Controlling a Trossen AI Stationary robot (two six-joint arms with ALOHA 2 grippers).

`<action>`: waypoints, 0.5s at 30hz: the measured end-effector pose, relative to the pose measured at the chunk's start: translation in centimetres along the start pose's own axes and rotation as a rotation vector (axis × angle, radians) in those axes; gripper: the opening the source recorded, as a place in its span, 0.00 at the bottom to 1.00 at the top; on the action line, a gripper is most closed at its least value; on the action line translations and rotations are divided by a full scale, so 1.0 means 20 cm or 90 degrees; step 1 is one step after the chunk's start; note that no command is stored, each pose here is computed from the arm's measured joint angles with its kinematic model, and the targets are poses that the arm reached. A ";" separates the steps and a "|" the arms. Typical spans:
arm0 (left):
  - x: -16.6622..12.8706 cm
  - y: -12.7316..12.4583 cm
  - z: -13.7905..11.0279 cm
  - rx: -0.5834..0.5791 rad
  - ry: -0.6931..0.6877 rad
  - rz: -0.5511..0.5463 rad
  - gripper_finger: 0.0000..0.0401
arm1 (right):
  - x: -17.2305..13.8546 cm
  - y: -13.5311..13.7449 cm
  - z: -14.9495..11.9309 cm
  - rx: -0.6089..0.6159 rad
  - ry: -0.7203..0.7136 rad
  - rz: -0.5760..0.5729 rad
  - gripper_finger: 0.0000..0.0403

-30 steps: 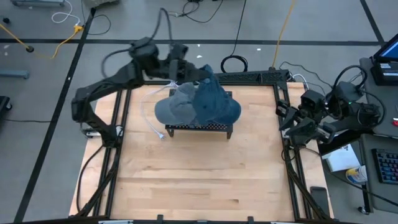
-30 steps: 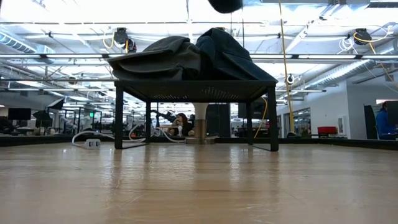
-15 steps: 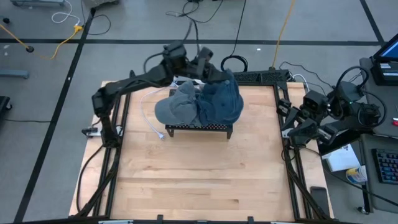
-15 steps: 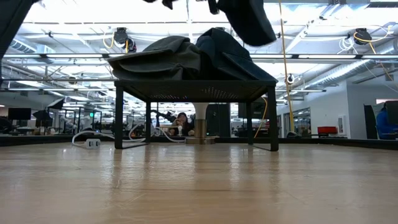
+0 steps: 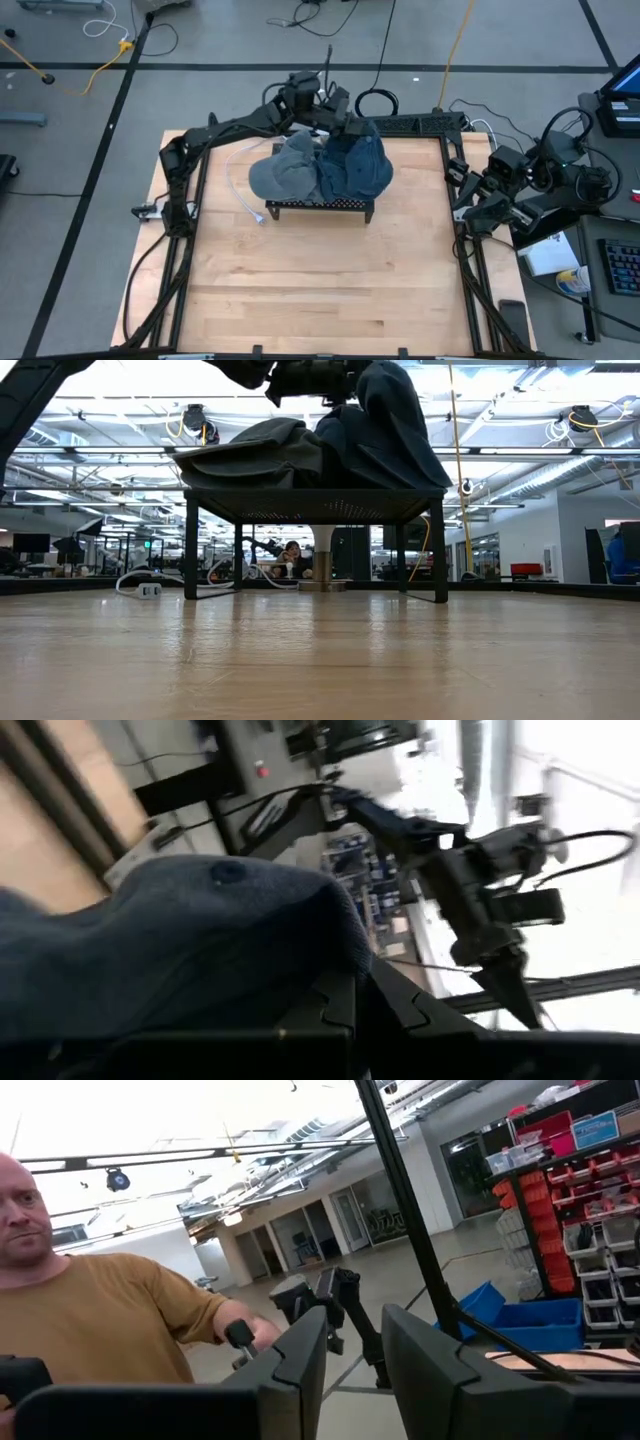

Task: Pick & Place hat
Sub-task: Stack the blue cap on the blue caps on the shelf

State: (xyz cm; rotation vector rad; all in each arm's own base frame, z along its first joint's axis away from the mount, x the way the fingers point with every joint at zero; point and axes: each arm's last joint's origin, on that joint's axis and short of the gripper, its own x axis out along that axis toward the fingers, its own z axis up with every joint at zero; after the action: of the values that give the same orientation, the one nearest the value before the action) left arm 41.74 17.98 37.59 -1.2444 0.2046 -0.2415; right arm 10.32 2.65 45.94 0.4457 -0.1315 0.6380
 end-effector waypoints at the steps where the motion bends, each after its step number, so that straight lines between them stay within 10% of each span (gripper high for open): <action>1: -0.01 0.00 0.00 -0.003 0.003 0.010 0.00 | 0.00 0.00 0.00 0.000 0.000 0.000 0.24; 15: -0.16 -0.05 -0.04 0.029 0.049 0.108 0.00 | 0.00 0.00 0.00 0.001 0.000 -0.001 0.24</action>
State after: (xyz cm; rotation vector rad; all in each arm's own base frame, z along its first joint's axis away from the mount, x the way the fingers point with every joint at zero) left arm 38.36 17.93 38.37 -1.1656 0.3678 -0.1461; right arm 10.33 2.64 45.93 0.4478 -0.1301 0.6372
